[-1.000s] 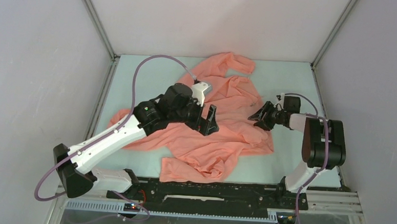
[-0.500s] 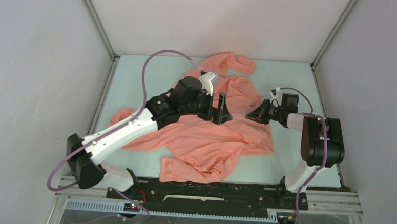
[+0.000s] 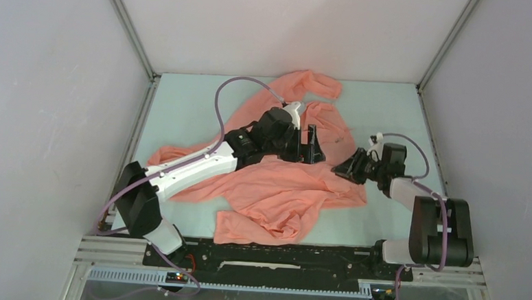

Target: Zip up the jacket

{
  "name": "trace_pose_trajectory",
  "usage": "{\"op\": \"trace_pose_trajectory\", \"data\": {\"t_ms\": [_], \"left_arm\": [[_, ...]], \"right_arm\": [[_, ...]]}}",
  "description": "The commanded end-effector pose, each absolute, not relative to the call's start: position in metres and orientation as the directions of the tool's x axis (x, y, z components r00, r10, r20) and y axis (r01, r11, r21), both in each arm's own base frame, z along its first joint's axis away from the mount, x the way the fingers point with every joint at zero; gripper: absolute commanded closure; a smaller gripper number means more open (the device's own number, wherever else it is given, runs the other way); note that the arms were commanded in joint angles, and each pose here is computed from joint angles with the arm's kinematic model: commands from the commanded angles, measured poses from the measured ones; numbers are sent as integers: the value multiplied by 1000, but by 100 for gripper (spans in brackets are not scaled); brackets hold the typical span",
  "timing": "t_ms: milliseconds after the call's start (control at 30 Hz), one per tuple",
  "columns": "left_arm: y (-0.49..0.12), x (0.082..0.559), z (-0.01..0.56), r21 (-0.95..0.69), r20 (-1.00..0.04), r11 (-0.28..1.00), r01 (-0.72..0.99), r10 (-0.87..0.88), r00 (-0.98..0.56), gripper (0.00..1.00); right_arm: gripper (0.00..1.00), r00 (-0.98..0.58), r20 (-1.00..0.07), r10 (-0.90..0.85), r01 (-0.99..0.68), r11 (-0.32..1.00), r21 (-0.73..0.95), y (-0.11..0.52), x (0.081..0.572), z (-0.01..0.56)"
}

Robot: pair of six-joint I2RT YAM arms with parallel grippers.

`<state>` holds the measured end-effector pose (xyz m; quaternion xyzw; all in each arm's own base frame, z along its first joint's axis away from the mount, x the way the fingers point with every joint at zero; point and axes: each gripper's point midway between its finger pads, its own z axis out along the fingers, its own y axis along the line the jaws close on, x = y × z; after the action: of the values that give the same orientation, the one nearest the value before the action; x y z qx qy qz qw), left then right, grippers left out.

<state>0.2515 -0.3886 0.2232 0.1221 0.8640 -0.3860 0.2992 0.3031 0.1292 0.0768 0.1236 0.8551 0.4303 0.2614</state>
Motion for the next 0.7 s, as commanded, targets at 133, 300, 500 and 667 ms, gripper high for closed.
{"op": "trace_pose_trajectory", "data": {"t_ms": [133,300,500,667], "left_arm": [[-410,265,258,-654,-647,598,463,-126,-752,8],[-426,283,266,-605,-687,617,504,-84,-721,11],[-464,309,257,-621,-679,588,518,-73,-731,19],[-487,335,204,-670,-602,585,457,-69,-795,39]], "right_arm": [[68,-780,-237,579,149,540,829,112,263,47],[69,-765,-141,629,270,511,816,106,258,25],[74,-750,-114,651,290,479,829,99,258,24],[73,-711,-212,671,269,537,799,89,257,38]]}}
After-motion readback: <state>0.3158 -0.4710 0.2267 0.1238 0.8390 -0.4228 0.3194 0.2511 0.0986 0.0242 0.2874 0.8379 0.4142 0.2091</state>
